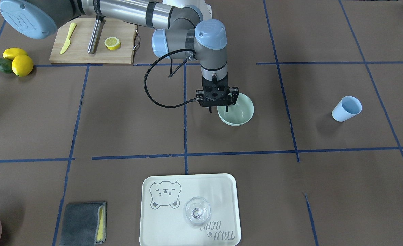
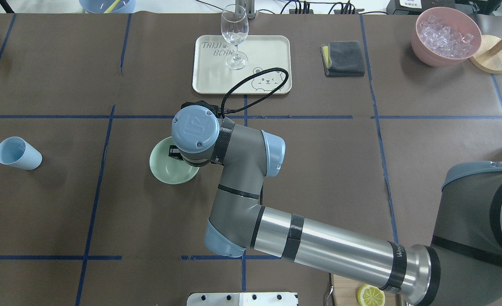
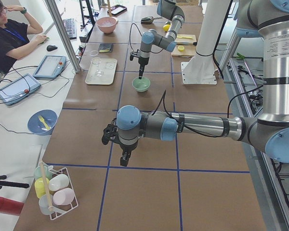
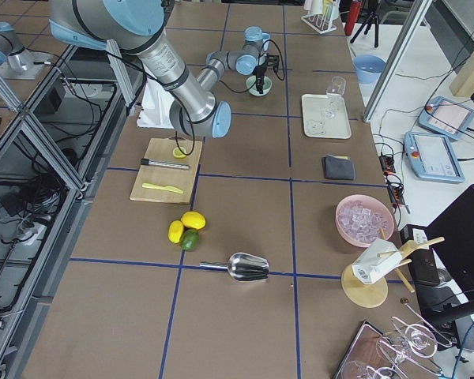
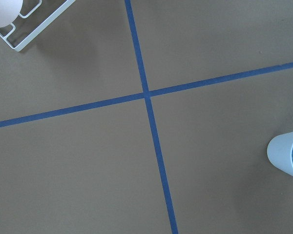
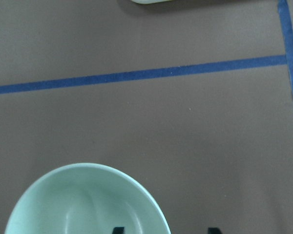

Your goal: Pour ice into bowl

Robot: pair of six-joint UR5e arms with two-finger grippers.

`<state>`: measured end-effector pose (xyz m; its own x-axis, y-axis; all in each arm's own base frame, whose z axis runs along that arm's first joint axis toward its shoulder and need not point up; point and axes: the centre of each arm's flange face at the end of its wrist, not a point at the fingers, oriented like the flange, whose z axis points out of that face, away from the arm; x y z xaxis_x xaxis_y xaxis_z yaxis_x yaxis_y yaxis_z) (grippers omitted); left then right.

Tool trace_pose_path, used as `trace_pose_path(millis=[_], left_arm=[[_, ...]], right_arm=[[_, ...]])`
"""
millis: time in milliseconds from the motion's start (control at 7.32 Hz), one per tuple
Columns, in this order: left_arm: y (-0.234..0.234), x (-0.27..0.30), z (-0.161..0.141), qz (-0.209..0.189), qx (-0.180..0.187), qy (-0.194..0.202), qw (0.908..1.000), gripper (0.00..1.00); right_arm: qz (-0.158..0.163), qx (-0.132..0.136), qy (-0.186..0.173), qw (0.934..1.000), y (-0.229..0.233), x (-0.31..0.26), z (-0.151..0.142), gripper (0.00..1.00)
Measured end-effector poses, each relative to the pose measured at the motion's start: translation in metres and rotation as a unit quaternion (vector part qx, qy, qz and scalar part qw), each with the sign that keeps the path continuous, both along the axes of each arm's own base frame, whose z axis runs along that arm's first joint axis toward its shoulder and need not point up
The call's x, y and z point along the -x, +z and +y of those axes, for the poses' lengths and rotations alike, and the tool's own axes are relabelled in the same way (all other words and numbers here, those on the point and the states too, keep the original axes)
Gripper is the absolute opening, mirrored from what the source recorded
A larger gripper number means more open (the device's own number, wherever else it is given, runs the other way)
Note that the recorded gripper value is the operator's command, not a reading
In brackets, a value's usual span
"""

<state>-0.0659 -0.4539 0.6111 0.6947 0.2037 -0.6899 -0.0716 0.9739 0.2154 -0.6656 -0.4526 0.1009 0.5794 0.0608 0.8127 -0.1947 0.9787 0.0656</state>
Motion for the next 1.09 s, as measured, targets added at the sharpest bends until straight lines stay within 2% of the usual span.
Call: trace_pose_path(millis=[137,273,547,820,1094], left_arm=[[-0.001,0.000,-0.001,0.000,-0.002,0.000,1.0000,1.00],[-0.004,0.000,-0.003,0.000,-0.007,0.001,1.0000,1.00],[-0.014,-0.001,-0.010,-0.003,-0.020,0.002,0.9998,1.00],[-0.030,-0.003,-0.023,-0.004,-0.038,0.004,0.9993,1.00],[-0.053,-0.004,-0.042,-0.004,-0.075,0.005,0.9971,1.00]], right_arm=[[0.003,-0.002,0.001,1.0000,-0.004,-0.028,-0.025,1.00],[0.023,-0.011,-0.002,0.9997,-0.002,-0.063,-0.047,1.00],[0.058,-0.053,-0.036,0.9963,0.038,-0.171,-0.085,1.00],[0.067,-0.091,-0.098,0.9887,0.119,-0.302,-0.126,1.00],[0.096,-0.139,-0.159,0.9727,0.229,-0.437,-0.143,1.00]])
